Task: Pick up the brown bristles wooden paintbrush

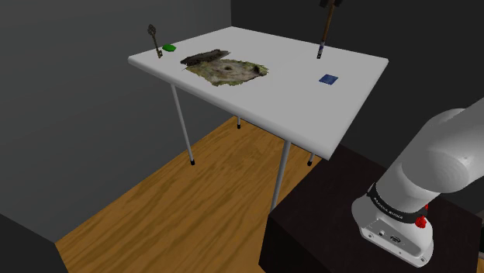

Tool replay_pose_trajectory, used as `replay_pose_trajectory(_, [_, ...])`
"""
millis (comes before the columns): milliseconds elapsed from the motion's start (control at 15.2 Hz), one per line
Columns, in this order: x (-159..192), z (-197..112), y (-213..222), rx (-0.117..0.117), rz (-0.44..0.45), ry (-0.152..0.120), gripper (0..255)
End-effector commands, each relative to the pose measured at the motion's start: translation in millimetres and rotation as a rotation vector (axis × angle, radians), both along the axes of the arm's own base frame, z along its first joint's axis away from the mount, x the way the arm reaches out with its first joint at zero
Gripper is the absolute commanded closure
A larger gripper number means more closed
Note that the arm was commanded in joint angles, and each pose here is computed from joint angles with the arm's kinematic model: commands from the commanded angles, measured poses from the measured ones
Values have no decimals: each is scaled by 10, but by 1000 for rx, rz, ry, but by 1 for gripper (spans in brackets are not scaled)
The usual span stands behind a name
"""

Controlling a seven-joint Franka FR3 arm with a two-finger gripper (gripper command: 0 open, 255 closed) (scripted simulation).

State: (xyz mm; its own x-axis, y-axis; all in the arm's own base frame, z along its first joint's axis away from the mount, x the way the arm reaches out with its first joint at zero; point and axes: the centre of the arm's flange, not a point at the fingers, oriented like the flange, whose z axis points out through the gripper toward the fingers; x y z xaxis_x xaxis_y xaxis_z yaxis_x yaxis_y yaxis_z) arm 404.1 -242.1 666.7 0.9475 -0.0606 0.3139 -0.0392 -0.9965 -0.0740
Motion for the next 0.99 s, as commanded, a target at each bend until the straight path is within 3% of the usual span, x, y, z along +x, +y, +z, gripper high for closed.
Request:
replay_pose_trajectory(0, [78, 67, -200, -7, -10, -24, 0])
replay_pose_trajectory(924, [503, 622, -1684, -47, -87, -192, 0])
